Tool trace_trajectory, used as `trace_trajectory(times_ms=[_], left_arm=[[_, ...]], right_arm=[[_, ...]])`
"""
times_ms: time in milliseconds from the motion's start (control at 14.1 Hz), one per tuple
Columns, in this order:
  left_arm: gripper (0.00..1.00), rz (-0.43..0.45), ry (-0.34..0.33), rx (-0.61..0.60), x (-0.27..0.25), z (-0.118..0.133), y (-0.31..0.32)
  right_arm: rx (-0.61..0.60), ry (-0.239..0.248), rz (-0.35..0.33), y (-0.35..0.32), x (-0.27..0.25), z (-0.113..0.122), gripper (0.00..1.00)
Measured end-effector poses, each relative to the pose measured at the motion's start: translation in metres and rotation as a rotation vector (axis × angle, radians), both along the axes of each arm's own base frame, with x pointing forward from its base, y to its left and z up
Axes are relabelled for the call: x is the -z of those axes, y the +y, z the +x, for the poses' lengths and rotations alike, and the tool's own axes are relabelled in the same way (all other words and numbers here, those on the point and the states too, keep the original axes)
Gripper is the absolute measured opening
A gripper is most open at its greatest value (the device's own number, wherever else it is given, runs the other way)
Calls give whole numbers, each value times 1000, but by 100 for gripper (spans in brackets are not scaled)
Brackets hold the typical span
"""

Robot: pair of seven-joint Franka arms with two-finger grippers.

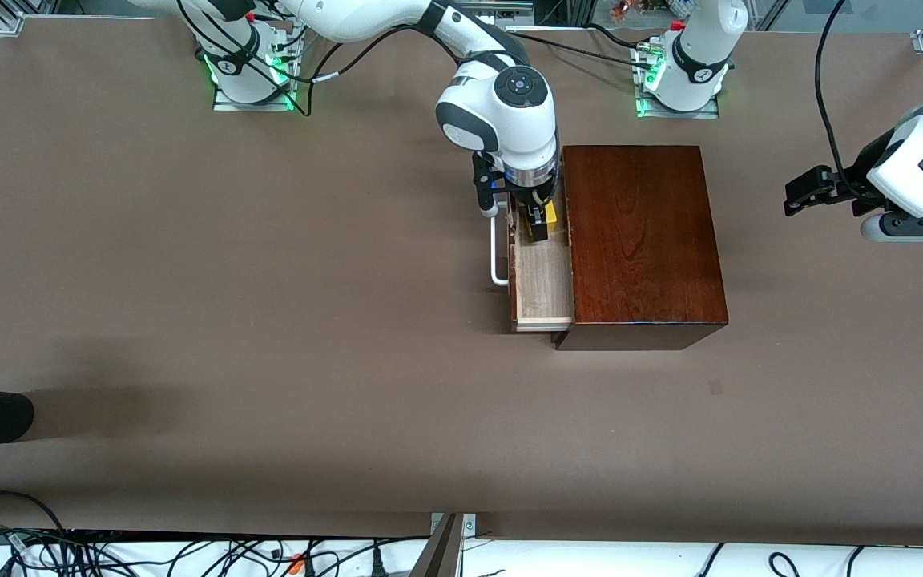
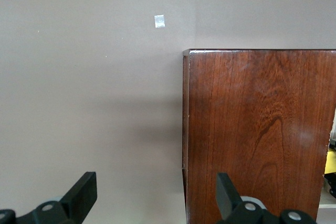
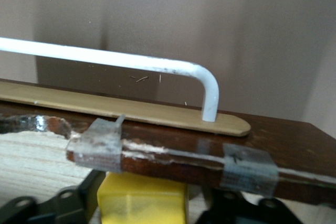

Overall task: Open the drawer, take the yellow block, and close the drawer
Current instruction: 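Close the right gripper on the yellow block and lift it, then carry the yellow block out onto the table with the right gripper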

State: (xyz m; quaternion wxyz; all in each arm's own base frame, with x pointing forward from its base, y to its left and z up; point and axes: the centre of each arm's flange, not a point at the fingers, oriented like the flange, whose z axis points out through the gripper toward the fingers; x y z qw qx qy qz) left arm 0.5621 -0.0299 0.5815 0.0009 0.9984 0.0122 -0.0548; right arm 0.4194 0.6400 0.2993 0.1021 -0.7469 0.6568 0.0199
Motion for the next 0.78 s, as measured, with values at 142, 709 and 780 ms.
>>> trace_trajectory(times_ms=[142,709,780], left_arm=[[100,0,0,0,0,0,0],[100,0,1,0,0,0,0],[100,0,1,0,0,0,0]], right_arm=[[2,-5,6,1,-5,2,55],[28,99,-57,-23,-114,28,56],[10,113,-43,-35,-137,36,56]])
